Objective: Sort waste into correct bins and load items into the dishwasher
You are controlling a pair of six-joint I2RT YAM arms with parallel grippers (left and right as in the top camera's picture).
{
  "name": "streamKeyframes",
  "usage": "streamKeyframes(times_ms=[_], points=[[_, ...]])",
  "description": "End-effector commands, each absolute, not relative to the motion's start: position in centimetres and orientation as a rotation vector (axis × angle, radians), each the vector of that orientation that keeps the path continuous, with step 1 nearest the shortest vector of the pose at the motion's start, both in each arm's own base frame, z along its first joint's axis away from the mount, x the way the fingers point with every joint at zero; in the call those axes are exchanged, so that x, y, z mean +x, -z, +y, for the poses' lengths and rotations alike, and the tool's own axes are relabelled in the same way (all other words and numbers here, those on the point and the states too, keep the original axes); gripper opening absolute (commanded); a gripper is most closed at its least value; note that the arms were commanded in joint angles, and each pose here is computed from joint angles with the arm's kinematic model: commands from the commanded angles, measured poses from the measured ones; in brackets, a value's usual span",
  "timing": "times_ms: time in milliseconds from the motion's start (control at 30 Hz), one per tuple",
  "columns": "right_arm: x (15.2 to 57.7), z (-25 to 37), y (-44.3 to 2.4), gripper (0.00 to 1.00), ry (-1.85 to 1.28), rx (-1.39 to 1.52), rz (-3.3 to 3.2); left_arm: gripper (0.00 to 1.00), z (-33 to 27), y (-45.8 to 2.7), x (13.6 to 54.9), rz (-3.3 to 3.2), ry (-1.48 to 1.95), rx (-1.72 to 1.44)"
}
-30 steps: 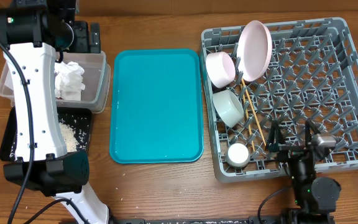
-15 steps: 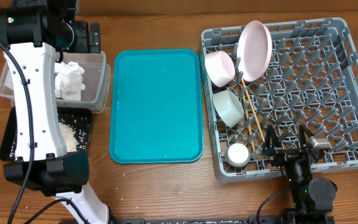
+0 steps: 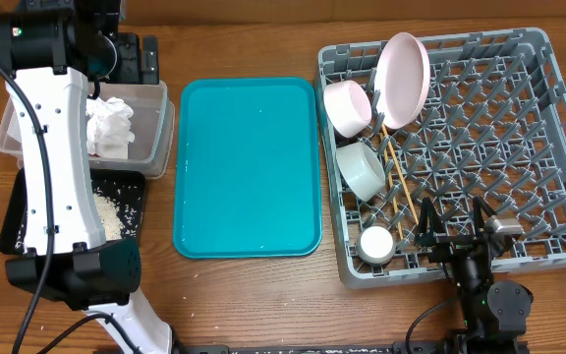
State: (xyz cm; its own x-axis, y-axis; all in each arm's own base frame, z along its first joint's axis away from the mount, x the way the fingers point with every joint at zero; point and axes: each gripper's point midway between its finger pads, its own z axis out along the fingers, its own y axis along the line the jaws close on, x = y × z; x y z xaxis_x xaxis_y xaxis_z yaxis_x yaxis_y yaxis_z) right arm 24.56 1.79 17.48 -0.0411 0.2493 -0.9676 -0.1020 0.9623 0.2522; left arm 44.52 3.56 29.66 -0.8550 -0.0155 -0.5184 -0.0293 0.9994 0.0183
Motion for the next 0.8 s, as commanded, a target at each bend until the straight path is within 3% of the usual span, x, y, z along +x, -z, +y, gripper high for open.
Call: streamKeyframes(times_ms=[0, 333, 533, 767], points=[[24.5, 2.0, -17.2, 0.99, -0.296, 0.110, 1.587, 1.00, 2.5, -32.0, 43.9, 2.534, -0.032, -0.016], [24.5, 2.0, -17.2, 1.00, -0.295, 0.111, 1.587, 1.00, -3.9, -40.2, 40.8, 2.254, 0.066, 0.184], [24.5, 2.0, -17.2, 1.00, -0.295, 0.111, 1.587, 1.00, -4.1, -38.0, 40.0, 2.207, 0.082, 0.193], [24.5, 2.0, -17.2, 1.00, -0.296, 0.110, 1.587, 1.00, -3.8, -31.8, 36.7, 2.147, 0.080, 0.188]])
